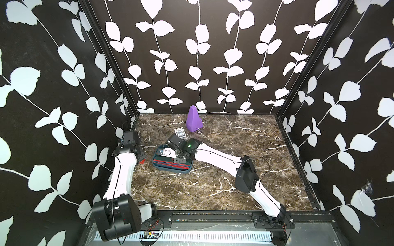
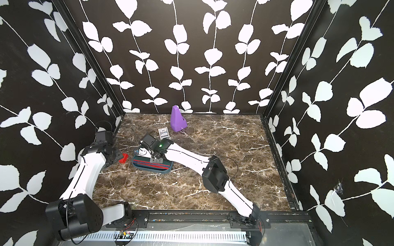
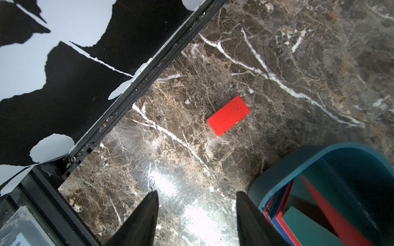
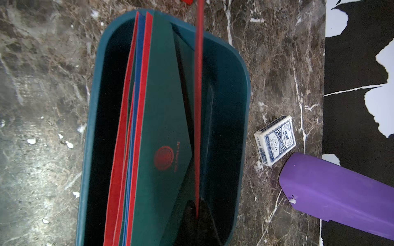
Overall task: Put the sealed envelopes into the storage box
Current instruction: Place the envelope in the storage box.
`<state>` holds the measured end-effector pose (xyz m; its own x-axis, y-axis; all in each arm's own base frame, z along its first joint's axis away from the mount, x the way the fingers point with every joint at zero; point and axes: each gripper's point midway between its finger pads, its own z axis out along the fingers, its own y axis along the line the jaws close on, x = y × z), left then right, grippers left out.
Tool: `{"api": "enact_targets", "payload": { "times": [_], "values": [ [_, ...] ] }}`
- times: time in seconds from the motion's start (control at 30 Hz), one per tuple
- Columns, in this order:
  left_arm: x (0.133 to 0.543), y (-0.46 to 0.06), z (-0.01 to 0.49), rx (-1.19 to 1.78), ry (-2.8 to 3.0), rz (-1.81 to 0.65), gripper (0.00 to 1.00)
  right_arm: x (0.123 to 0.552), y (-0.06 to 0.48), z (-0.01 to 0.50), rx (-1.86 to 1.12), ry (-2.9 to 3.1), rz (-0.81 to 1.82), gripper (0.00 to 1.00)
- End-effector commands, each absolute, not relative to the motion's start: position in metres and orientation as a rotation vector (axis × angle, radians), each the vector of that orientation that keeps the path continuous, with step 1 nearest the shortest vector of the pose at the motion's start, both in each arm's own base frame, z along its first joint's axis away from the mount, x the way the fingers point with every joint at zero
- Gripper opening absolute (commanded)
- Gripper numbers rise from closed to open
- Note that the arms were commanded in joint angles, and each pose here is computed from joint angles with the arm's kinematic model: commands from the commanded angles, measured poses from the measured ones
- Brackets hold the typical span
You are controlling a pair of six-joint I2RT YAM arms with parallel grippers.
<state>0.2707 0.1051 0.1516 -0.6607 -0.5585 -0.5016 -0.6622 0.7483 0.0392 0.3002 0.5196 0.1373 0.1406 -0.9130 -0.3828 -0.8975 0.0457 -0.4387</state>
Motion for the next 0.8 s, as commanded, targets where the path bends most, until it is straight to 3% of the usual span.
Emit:
{"api": "enact_targets", "payload": {
  "times": [0.0, 0.2, 0.37, 0.67, 0.77],
  "values": [
    [0.272, 0.105, 0.168, -0.907, 2.452, 0.285, 0.61, 0.299, 0.527, 0.132, -1.792, 1.792, -0.05, 0.0],
    [0.273, 0.104, 0.169, -0.896, 2.455, 0.275, 0.61, 0.301, 0.533, 0.125, -1.728, 1.842, -0.046, 0.06],
    [0.275, 0.1, 0.168, -0.874, 2.463, 0.262, 0.6, 0.302, 0.536, 0.129, -1.663, 1.87, -0.011, 0.31],
    [0.293, 0.066, 0.148, -0.698, 2.595, 0.187, 0.61, 0.301, 0.518, 0.166, -1.57, 1.885, 0.035, 0.58],
    [0.298, 0.057, 0.14, -0.685, 2.625, 0.139, 0.6, 0.303, 0.503, 0.181, -1.511, 1.931, 0.096, 0.61]
  ]
}}
